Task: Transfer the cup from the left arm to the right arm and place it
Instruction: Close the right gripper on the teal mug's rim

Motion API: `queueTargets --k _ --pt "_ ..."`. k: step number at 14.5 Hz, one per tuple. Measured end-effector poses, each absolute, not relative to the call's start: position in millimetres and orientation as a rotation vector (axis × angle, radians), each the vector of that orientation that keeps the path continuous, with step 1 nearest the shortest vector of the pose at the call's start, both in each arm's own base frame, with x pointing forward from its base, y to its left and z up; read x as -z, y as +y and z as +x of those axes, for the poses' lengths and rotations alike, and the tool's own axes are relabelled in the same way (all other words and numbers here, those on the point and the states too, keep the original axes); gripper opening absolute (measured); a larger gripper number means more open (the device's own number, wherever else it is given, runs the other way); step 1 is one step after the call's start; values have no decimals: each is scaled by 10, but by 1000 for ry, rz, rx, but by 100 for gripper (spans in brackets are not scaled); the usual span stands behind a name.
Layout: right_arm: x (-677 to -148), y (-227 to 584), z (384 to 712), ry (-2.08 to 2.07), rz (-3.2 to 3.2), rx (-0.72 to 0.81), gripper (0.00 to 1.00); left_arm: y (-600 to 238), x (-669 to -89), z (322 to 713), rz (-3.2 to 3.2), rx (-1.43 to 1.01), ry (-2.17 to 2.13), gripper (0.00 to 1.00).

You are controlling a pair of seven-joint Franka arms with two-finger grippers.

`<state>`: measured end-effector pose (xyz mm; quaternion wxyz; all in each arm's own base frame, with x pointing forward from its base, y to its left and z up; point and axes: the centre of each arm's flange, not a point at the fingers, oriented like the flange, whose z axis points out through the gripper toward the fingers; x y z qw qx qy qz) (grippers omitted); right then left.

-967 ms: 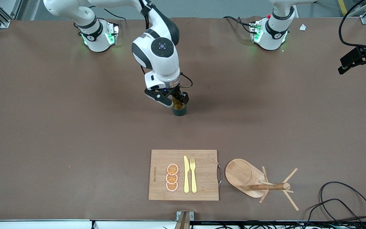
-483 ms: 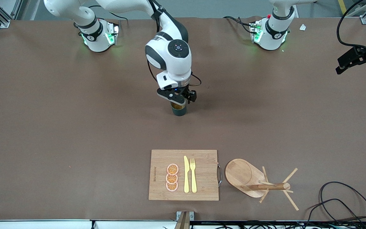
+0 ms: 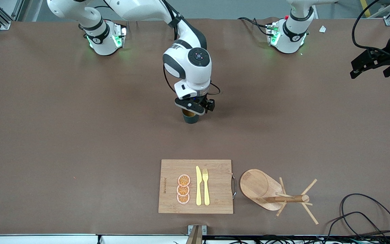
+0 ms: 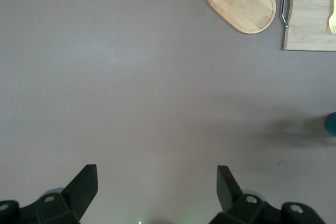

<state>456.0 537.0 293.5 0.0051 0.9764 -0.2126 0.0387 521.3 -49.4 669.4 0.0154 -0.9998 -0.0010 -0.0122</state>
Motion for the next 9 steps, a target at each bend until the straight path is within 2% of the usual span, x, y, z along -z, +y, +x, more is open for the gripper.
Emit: queueTargets --k 9 --pt "-2779 5397 4602 -659 3072 -147 100 -574 -6694 5218 -3105 53 20 100"
